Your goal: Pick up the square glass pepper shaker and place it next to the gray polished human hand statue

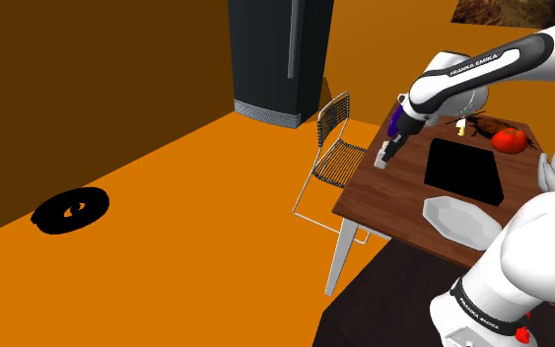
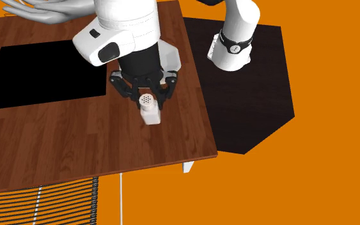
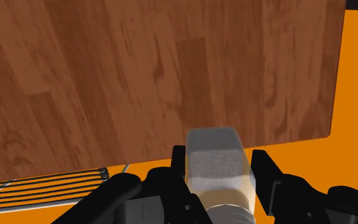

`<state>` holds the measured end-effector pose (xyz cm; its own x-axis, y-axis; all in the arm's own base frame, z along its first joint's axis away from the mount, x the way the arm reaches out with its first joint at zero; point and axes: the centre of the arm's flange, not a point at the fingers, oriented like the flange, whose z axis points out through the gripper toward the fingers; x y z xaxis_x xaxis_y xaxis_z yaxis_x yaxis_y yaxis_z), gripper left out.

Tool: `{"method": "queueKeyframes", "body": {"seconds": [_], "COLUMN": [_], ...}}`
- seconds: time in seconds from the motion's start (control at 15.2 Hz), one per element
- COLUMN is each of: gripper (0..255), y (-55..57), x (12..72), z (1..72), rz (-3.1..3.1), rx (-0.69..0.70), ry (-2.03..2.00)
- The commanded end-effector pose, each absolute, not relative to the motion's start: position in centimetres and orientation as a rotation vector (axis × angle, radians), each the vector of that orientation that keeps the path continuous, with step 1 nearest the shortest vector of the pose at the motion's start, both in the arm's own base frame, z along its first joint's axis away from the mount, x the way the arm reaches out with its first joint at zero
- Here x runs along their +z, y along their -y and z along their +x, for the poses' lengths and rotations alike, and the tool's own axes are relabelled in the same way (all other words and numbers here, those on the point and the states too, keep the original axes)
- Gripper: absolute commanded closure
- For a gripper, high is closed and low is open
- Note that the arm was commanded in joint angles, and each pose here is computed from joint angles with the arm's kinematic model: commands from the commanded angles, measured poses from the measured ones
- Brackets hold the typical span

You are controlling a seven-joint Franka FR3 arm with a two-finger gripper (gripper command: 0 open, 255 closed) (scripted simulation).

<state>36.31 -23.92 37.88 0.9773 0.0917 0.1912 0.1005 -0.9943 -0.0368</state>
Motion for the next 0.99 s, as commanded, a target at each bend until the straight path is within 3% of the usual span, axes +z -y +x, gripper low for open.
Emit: {"method": "queueKeyframes", "body": {"seconds": [0.0,0.92], "gripper": [255,255], "y": [23.9,23.9], "x": [38.9,46.2], "z": [36.2,36.2], "rz": [-3.078,-3.078], "rx": [-0.294,-0.294], "ry": [0.15,0.15]}}
